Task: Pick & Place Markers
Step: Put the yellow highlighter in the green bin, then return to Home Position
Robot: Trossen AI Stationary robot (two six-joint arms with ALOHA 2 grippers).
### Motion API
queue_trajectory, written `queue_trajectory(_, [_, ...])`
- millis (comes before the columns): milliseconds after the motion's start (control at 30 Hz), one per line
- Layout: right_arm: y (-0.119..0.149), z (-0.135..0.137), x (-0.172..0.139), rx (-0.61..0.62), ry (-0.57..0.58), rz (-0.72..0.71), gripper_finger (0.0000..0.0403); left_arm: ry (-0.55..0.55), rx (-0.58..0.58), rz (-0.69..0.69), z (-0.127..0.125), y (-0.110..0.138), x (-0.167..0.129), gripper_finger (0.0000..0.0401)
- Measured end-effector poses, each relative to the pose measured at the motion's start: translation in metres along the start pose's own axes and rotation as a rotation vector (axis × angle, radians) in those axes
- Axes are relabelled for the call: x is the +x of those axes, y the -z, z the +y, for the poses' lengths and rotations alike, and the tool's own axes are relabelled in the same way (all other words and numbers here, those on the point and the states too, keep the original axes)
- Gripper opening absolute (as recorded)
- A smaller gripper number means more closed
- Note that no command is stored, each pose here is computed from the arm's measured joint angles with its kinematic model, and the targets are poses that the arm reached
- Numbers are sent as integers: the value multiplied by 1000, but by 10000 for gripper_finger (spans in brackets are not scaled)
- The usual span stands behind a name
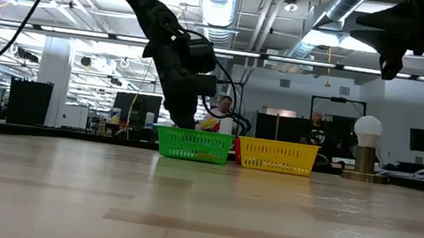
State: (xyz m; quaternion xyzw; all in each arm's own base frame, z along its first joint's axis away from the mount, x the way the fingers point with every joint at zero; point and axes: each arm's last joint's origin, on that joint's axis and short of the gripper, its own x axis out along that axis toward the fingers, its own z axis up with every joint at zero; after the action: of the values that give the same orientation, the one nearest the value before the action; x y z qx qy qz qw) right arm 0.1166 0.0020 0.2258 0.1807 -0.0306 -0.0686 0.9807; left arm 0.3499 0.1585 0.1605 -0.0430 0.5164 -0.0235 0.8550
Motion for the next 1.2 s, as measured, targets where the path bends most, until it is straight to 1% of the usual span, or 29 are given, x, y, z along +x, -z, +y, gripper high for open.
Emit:
queue_trajectory(233, [0,0,0,1,-2,-4,109,1,8,-9,-4,-2,-1,71])
queue_trajectory(400, [-1,0,0,1,-2,-5,109,0,-50,-9,-3,-2,-2,95])
queue_trajectory(633, [-1,0,0,2,-5,-8,109,-24,-85,-54,-8,-8,-23,146])
queue_trajectory(767, [-1,1,0,3,-9,-10,109,-44,-100,-128,-15,-15,-51,170])
queue_trajectory(867, [-1,1,0,3,-10,-10,109,-53,-128,-197,-24,-20,-76,180])
queue_trajectory(1067, [-1,1,0,3,-12,-9,109,-54,-137,-356,-52,-27,-133,179])
queue_trajectory(1200, [-1,1,0,3,-12,-9,109,-39,-105,-460,-76,-26,-169,175])
